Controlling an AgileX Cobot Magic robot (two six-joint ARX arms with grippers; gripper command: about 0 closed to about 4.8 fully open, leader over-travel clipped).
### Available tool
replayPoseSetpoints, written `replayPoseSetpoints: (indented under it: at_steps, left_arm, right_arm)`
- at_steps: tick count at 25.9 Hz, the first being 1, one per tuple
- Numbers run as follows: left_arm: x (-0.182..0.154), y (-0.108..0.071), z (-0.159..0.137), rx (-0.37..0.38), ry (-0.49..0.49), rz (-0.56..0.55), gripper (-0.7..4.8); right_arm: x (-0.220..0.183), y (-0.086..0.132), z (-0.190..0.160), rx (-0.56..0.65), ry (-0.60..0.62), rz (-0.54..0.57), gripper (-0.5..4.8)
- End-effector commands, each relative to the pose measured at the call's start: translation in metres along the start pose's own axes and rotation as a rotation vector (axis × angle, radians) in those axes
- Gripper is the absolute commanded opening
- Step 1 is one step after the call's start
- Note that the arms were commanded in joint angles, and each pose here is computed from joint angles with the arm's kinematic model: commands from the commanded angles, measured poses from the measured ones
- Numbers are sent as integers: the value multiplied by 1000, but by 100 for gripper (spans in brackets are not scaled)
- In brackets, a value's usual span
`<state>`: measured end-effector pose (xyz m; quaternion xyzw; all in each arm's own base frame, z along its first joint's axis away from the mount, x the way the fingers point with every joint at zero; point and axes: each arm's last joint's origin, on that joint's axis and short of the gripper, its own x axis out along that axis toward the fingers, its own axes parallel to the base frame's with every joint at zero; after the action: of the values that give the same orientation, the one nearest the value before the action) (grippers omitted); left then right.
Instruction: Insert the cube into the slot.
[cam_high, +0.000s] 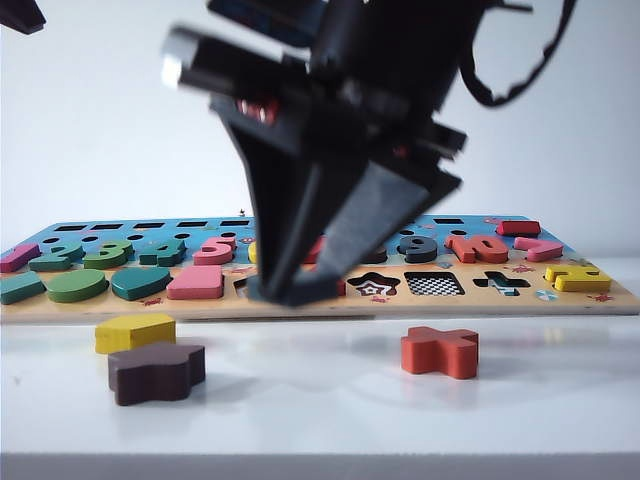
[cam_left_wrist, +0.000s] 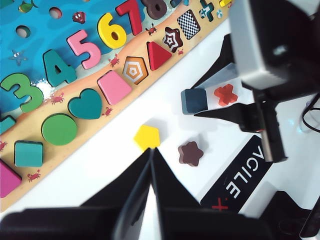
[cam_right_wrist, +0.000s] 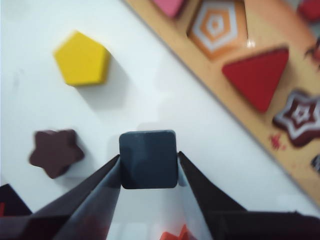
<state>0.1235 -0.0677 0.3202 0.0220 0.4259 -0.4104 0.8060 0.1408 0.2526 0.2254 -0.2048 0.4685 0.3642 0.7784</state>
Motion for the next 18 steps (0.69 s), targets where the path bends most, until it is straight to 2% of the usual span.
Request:
replayPoseSetpoints:
  at_steps: [1, 8, 18]
  left_arm:
    - [-1, -1, 1, 6, -11, -6, 17]
    - [-1, -1, 1, 6, -11, -6, 17]
    - [-1, -1, 1, 5, -11, -6, 17]
  right_arm:
    - [-17, -2, 7, -150, -64, -3, 195]
    - [-47, -10, 7, -347, -133, -27, 193]
    - [-77, -36, -7, -539, -94, -107, 192]
